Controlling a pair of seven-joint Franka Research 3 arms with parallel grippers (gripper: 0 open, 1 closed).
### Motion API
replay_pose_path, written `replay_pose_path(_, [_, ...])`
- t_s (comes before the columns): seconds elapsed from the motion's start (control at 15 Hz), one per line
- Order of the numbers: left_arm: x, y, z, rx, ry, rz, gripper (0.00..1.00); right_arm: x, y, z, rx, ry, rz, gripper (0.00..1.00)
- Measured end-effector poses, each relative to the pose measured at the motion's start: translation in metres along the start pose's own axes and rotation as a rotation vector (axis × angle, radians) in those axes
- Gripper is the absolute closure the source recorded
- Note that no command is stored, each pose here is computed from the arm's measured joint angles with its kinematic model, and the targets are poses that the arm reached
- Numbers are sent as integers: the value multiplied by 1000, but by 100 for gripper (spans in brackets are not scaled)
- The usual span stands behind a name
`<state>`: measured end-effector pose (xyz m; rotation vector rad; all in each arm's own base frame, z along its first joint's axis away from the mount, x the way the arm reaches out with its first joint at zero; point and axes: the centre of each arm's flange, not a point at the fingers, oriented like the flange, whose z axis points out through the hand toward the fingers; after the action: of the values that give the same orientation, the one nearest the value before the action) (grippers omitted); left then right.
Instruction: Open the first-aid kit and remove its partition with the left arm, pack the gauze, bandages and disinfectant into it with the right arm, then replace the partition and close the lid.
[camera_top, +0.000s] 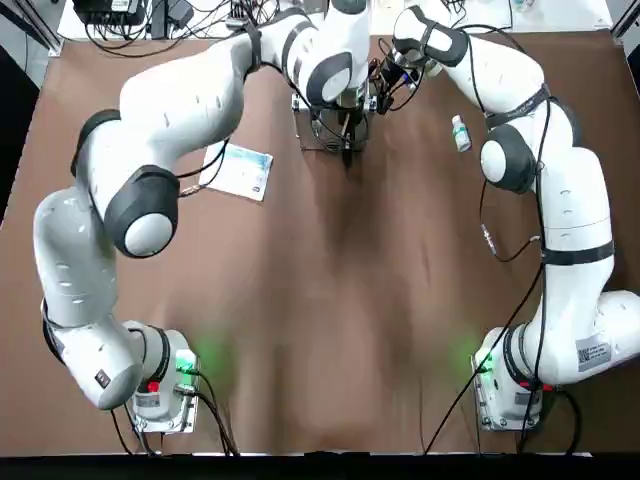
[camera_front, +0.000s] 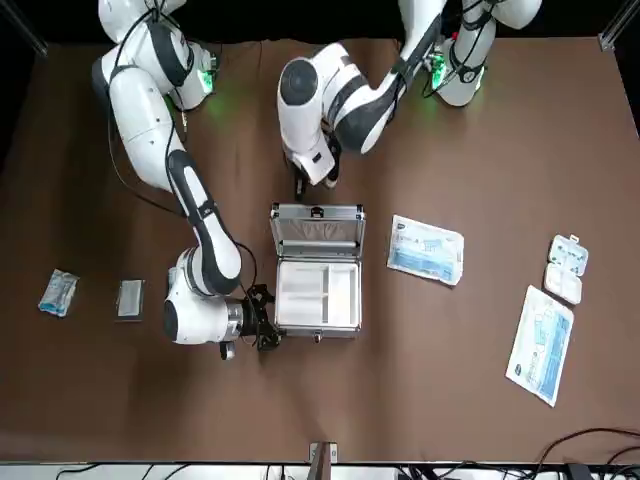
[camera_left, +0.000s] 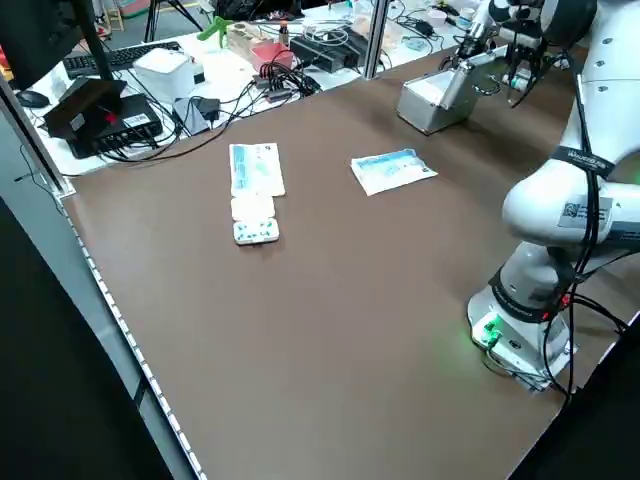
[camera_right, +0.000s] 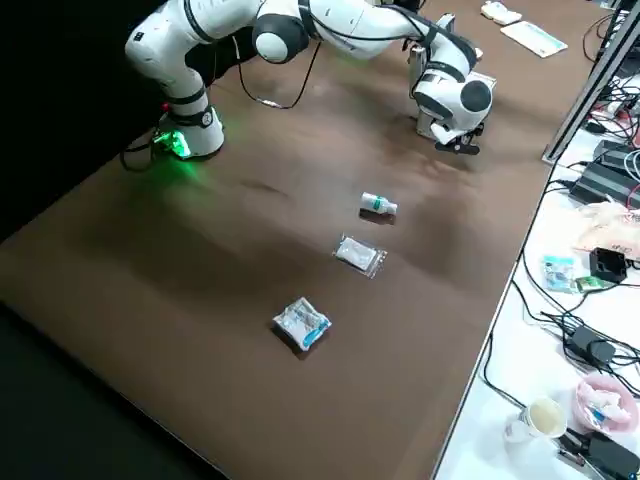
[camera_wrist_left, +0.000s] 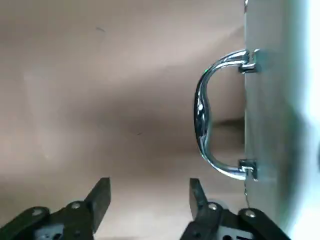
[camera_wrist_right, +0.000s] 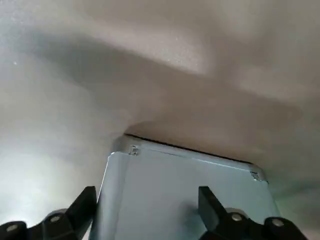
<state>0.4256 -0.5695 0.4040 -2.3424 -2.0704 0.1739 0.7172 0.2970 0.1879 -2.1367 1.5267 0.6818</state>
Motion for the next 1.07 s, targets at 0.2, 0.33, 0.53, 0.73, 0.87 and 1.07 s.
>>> replay_pose_path(0.2, [4,-10,-35,-10,6,28,23,0,0,0,0,0,0,10])
replay_pose_path(0.33, [8,-19,-57,-14,14,63,20,1,0,-2,-1,-2,2,10])
replay_pose_path(0.53, [17,-30,-93,-27,20,118,15,1,-1,-6,-5,-6,3,10])
replay_pose_path(0.73, [44,-22,-130,-63,19,201,13,2,-5,-23,4,-12,2,10])
replay_pose_path(0.87, [62,-9,-140,-72,21,263,12,5,-6,-33,12,-13,5,10])
replay_pose_path(1.07, [87,9,-153,-88,23,407,10,11,-9,-54,21,-15,-3,10])
